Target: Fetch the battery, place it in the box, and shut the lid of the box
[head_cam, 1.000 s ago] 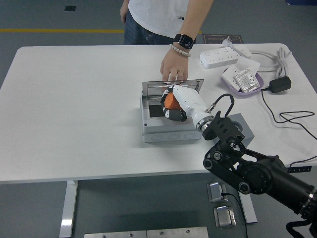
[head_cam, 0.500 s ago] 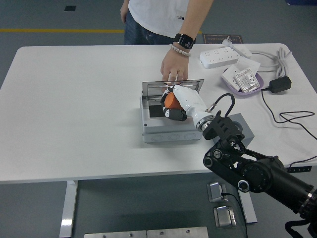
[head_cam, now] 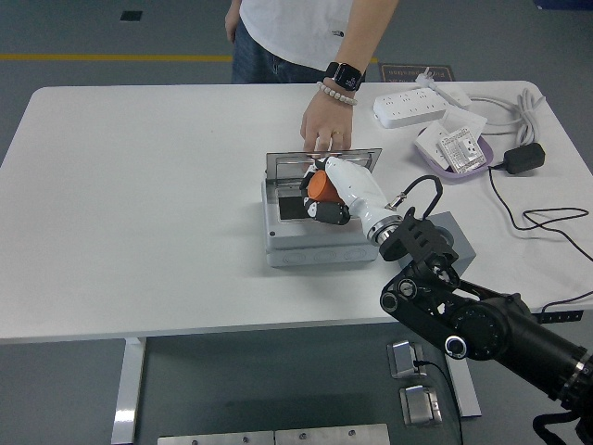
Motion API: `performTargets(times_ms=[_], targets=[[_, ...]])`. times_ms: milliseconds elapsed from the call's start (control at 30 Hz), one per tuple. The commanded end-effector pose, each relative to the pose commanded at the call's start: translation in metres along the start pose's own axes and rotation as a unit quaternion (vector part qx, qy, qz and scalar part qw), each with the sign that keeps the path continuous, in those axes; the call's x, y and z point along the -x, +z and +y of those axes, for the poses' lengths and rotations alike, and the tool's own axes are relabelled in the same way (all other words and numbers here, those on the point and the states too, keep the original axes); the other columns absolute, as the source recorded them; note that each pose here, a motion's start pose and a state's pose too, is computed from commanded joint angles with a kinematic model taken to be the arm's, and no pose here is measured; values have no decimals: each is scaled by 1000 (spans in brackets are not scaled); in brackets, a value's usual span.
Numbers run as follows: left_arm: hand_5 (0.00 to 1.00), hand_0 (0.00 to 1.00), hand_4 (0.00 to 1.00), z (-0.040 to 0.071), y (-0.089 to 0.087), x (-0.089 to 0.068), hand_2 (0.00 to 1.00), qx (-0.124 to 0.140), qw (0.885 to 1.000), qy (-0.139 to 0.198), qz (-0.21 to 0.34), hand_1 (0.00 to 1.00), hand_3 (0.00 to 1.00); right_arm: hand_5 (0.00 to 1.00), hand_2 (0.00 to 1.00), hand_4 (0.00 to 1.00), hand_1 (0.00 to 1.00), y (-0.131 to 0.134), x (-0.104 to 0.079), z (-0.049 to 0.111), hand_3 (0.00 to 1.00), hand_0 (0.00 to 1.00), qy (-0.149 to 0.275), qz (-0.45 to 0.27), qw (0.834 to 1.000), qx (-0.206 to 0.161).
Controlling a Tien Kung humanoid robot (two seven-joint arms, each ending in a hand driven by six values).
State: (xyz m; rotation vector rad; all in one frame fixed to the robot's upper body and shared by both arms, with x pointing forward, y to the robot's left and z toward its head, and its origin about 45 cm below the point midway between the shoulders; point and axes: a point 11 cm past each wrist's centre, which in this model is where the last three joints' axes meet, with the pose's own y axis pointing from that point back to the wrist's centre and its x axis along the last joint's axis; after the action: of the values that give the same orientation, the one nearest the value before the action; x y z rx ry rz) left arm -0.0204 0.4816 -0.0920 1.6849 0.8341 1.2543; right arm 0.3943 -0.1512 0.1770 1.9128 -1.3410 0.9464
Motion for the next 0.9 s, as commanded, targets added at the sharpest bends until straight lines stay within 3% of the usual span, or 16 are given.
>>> performTargets(times_ms=[900], targets=[[2,397,2,0,4,0,512,3,1000,0,-3,562,484,413,527,623,521,-2,-2,-2,546,594,2,-8,1000,-3]])
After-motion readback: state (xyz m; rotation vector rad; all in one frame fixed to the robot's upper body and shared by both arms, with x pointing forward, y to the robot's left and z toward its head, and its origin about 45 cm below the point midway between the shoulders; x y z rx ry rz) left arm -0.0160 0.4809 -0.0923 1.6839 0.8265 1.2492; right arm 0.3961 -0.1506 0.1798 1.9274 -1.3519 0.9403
